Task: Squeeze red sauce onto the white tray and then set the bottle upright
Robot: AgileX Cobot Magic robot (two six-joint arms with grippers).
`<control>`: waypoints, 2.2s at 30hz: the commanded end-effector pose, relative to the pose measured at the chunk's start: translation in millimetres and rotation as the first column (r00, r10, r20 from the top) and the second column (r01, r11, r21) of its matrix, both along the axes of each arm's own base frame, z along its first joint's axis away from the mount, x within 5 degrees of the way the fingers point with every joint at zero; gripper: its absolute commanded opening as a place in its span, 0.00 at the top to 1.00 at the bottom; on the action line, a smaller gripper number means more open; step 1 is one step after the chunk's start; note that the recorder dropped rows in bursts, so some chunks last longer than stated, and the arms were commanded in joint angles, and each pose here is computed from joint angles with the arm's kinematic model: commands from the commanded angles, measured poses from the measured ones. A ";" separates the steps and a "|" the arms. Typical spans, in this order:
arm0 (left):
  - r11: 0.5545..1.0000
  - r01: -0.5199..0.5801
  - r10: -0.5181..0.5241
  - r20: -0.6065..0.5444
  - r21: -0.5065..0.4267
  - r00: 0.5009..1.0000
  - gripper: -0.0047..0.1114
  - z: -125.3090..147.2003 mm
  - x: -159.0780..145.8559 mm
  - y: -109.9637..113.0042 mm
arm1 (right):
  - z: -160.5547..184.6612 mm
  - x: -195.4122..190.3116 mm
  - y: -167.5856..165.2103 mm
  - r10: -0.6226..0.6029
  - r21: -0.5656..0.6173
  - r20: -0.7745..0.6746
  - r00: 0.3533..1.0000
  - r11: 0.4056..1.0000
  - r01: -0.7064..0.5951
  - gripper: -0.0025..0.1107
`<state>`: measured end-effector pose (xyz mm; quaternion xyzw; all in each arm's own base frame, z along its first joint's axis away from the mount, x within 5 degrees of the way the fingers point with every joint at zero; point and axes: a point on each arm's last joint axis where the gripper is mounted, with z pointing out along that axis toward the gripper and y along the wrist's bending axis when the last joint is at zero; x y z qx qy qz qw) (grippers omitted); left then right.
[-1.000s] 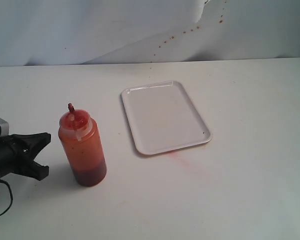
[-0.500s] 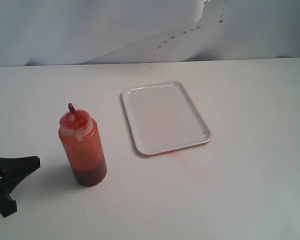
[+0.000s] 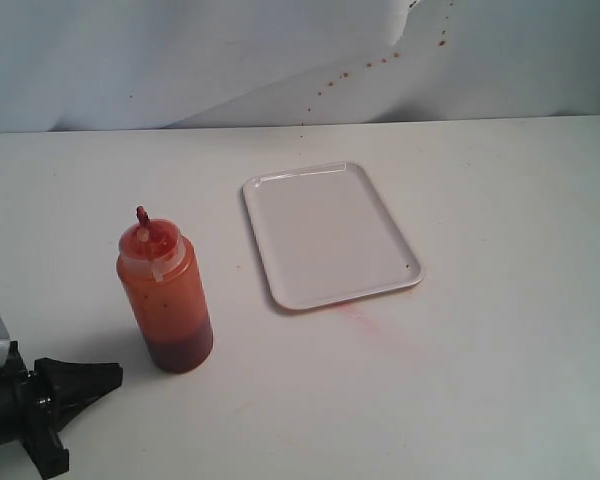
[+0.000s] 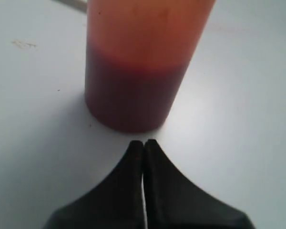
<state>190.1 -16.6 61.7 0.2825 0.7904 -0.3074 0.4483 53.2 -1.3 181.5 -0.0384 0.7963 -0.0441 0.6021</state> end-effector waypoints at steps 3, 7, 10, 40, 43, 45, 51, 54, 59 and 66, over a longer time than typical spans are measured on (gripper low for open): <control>1.000 0.025 -0.025 0.039 -0.004 0.999 0.70 -2.4 11.1 1.7 | -0.3 0.0 -0.5 -0.006 -0.006 0.007 1.000 1.000 0.006 0.98; 0.995 -0.088 0.086 -0.042 -0.053 0.995 0.19 -3.2 18.4 5.3 | -0.3 0.0 -0.5 -0.006 -0.006 0.007 1.000 1.000 0.006 0.98; 0.985 -0.120 0.105 -0.124 -0.120 0.987 0.06 -2.5 27.0 1.9 | -0.3 0.0 -0.5 -0.006 -0.006 0.007 1.000 1.000 0.006 0.98; 0.983 0.183 -0.182 0.178 0.009 0.967 0.06 1.2 77.4 -38.2 | -0.3 0.0 -0.5 -0.006 -0.006 0.007 1.000 1.000 0.006 0.98; 0.982 0.187 -0.186 0.158 0.005 0.970 0.06 -10.5 80.2 -47.1 | -0.3 0.0 -0.5 -0.006 -0.006 0.007 1.000 1.000 0.006 0.98; 0.984 0.175 -0.174 0.167 0.006 0.970 0.06 -13.8 88.1 -51.5 | -0.3 0.0 -0.5 -0.006 -0.006 0.007 1.000 1.000 0.006 0.98; 0.984 0.180 -0.178 0.180 0.008 0.967 0.06 -13.2 91.9 -53.7 | -0.3 0.0 -0.5 -0.006 -0.006 0.007 1.000 1.000 0.006 0.98; 0.984 0.179 -0.178 0.180 0.008 0.968 0.07 -13.2 91.9 -53.6 | -0.3 0.0 -0.5 -0.007 -0.004 0.007 1.000 1.000 0.007 0.98; 0.982 0.188 -0.186 0.180 0.009 0.966 0.49 -13.3 91.3 -54.0 | -0.3 0.0 -0.5 -0.007 -0.004 0.007 1.000 1.000 0.007 0.98; 0.971 0.239 -0.239 0.192 0.023 0.952 0.95 -13.6 87.6 -55.7 | -0.3 0.0 -0.5 -0.007 -0.004 0.007 1.000 1.000 0.007 0.98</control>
